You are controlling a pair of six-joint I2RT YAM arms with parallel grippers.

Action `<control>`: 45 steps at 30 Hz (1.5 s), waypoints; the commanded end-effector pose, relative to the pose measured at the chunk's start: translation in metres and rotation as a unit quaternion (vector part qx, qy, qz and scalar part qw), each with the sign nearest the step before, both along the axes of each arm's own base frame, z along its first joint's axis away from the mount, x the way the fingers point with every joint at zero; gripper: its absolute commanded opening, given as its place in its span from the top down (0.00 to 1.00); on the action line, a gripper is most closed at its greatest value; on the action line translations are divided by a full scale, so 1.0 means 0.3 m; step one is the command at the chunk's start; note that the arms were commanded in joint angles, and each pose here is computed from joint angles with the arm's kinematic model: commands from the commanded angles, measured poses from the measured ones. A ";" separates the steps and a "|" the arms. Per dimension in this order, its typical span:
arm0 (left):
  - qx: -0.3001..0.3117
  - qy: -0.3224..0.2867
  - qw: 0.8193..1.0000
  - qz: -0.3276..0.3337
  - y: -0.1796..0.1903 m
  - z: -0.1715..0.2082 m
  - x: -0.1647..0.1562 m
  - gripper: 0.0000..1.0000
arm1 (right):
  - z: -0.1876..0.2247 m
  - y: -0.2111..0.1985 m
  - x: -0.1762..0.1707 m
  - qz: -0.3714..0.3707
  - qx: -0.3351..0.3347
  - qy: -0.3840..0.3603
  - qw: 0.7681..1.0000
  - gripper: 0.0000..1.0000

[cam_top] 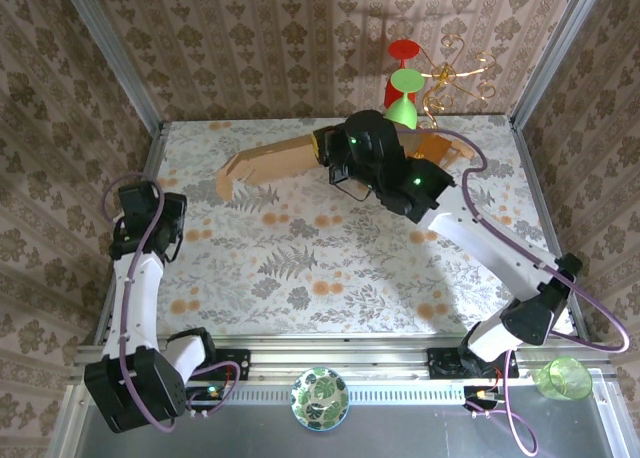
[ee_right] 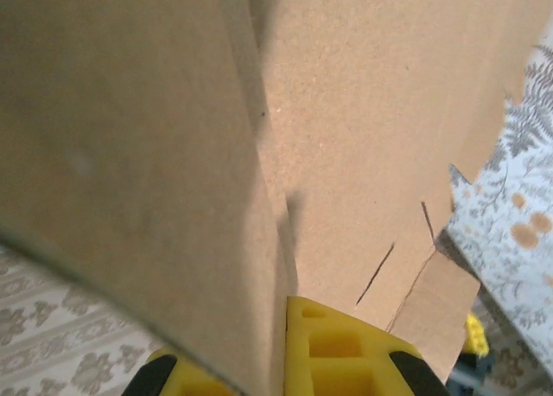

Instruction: Fold the paper box

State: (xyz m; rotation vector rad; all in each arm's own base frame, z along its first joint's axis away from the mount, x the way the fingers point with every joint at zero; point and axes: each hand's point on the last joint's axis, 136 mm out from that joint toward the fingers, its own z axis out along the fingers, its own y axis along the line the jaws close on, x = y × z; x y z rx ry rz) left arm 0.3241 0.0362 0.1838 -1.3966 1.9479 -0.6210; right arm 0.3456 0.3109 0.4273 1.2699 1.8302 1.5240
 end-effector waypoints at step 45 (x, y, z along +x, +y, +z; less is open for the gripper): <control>-0.019 -0.097 0.942 -0.320 -0.612 0.285 0.184 0.53 | -0.673 -0.101 0.300 -0.097 0.057 0.040 0.993 1.00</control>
